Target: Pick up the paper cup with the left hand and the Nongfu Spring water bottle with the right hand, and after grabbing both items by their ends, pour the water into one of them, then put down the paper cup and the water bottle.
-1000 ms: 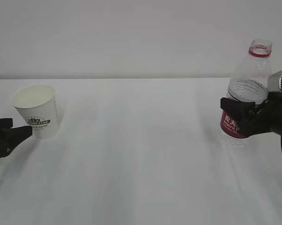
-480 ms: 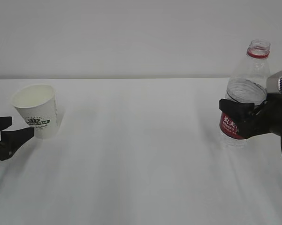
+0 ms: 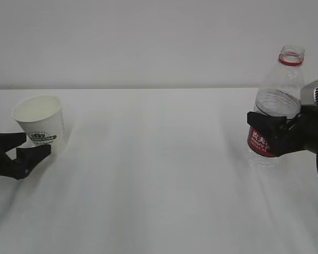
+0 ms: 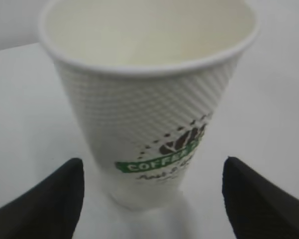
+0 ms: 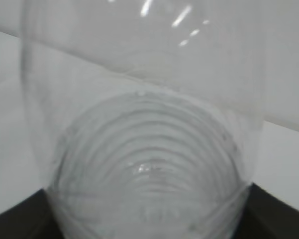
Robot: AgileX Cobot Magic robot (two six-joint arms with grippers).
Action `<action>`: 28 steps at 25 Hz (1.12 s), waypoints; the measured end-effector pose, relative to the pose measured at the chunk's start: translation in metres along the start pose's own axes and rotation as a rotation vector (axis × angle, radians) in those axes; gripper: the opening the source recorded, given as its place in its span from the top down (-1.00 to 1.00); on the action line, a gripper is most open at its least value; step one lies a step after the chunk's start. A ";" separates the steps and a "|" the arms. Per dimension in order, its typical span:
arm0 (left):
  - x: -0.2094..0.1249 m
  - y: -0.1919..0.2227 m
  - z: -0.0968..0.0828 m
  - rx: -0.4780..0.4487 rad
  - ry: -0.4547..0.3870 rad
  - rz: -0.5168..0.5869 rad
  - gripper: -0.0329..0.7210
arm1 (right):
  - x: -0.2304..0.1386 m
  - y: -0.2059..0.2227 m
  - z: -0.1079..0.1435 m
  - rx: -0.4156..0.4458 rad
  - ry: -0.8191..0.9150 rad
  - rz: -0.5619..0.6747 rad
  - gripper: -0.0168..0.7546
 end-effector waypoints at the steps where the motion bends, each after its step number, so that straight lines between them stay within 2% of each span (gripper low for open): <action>1: 0.000 0.004 -0.001 -0.004 0.001 -0.002 -0.79 | 0.000 0.000 0.000 0.000 0.000 0.000 -0.34; 4: 0.003 0.013 -0.002 0.003 0.004 -0.013 -0.79 | 0.000 0.000 0.000 0.000 0.000 0.000 -0.34; 14: 0.010 0.025 0.012 0.067 0.007 -0.049 -0.79 | 0.000 0.000 0.000 0.000 0.000 0.000 -0.34; 21: 0.006 0.042 0.001 0.025 0.008 -0.046 -0.79 | 0.000 0.000 0.000 0.000 0.000 0.000 -0.33; 28: 0.013 0.051 0.003 0.051 0.008 -0.068 -0.79 | -0.001 0.000 0.002 0.017 -0.003 0.008 -0.33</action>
Point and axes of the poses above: a point on each arm's last joint axis where the gripper is mounted, y pointing out along that axis toward the gripper, z along the wrist's bending axis when the last joint is at zero, x = y × z, the point moved 1 cm from there along y, pointing out along that axis toward the gripper, and after that the axes turned 14 degrees about y, right-handed, at the moved point
